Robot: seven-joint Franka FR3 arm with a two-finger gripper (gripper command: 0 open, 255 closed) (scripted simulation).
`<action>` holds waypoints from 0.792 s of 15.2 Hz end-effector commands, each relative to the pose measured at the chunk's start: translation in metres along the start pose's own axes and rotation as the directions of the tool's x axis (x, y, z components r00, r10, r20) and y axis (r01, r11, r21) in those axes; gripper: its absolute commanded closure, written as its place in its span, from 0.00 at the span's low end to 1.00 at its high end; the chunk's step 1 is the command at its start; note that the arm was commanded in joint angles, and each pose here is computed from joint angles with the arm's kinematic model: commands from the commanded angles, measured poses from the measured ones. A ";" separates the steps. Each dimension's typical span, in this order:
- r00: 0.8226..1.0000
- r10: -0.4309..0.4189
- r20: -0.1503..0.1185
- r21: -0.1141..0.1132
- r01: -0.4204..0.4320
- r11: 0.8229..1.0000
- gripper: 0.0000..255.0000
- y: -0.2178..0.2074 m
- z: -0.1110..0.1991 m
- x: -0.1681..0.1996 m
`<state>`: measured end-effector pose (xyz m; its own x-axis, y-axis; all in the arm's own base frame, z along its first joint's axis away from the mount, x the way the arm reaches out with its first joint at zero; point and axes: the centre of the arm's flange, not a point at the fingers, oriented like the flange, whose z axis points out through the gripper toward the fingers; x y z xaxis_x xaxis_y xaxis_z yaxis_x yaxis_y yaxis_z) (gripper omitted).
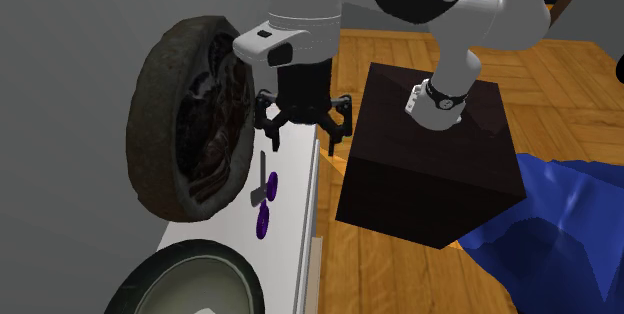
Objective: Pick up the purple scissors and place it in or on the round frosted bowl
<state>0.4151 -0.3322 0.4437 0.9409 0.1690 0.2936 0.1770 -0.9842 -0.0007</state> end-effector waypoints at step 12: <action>1.000 -0.002 -0.011 -0.006 0.002 1.000 0.00 0.059 0.070 -0.003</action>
<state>0.4419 -0.3869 0.3826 0.9372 0.1707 0.3042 0.1773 -0.9841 0.0059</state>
